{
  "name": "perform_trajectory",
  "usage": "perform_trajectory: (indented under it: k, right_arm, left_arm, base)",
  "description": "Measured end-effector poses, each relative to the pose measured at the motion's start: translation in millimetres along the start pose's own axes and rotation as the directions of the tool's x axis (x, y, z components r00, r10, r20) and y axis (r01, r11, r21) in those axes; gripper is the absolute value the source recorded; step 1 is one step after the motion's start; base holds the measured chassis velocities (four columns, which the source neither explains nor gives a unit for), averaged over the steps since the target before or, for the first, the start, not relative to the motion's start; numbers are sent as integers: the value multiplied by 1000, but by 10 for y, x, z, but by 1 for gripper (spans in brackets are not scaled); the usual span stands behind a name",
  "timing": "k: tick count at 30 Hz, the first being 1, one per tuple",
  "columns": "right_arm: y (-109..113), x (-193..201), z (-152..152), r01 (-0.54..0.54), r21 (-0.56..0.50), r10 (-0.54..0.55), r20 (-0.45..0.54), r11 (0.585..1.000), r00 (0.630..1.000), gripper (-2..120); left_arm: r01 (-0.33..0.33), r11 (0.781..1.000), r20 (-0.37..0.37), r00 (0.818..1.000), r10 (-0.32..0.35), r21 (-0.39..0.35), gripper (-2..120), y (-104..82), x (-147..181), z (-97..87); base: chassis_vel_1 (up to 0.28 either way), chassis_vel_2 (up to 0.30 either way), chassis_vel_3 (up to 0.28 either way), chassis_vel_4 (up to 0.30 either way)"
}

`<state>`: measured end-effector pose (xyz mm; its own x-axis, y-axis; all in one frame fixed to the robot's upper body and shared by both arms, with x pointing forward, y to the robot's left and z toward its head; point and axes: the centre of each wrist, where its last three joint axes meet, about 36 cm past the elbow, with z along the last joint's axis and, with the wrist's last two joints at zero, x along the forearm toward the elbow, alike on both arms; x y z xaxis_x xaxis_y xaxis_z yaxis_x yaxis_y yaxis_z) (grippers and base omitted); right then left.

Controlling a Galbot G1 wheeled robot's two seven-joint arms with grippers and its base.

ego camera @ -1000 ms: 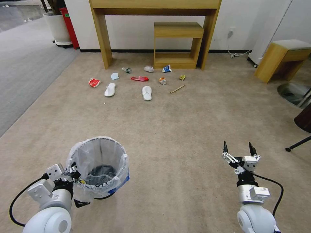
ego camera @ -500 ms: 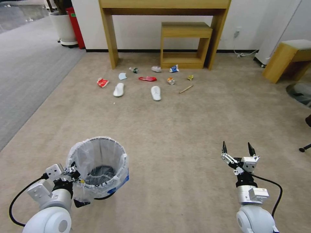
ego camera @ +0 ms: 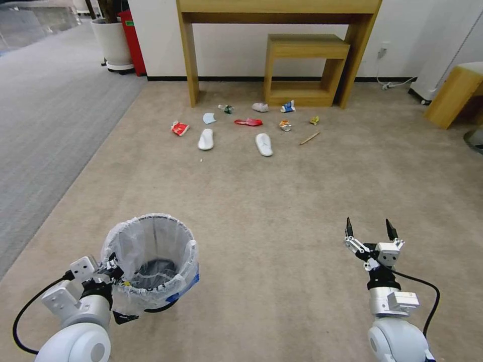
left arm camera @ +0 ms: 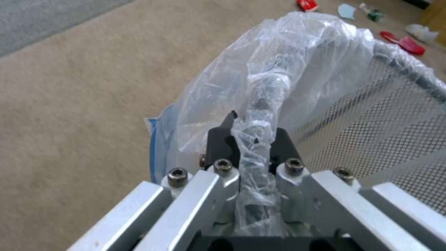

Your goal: Pick up the trash bin and place the garbage on the floor into it.

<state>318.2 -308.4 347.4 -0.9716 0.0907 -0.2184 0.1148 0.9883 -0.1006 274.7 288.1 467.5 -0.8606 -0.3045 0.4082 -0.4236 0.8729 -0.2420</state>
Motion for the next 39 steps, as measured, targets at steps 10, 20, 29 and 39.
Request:
perform_trajectory:
  k: [10,20,29,39]
  right_arm:
    - [14,-6,36,11,-19,-11,21,1000,1000,100]
    - [-34,-43,50,17,-16,-16,48,1000,999,100]
    - [-54,-49,45,20,-6,-20,32,1000,999,100]
    - [-74,-53,50,33,2,-33,27,999,999,100]
  left_arm:
    - [7,1000,7,1000,-7,1,3,20,-24,-2]
    - [6,1000,3,1000,-6,5,3,14,-66,16]
    - [7,1000,5,1000,-7,4,3,13,-77,15]
    - [8,1000,10,1000,-8,4,3,9,-80,9]
  base:
    - [207,205,-209,-204]
    - [-8,-3,-4,1]
    - [0,0,0,0]
    - [0,0,0,0]
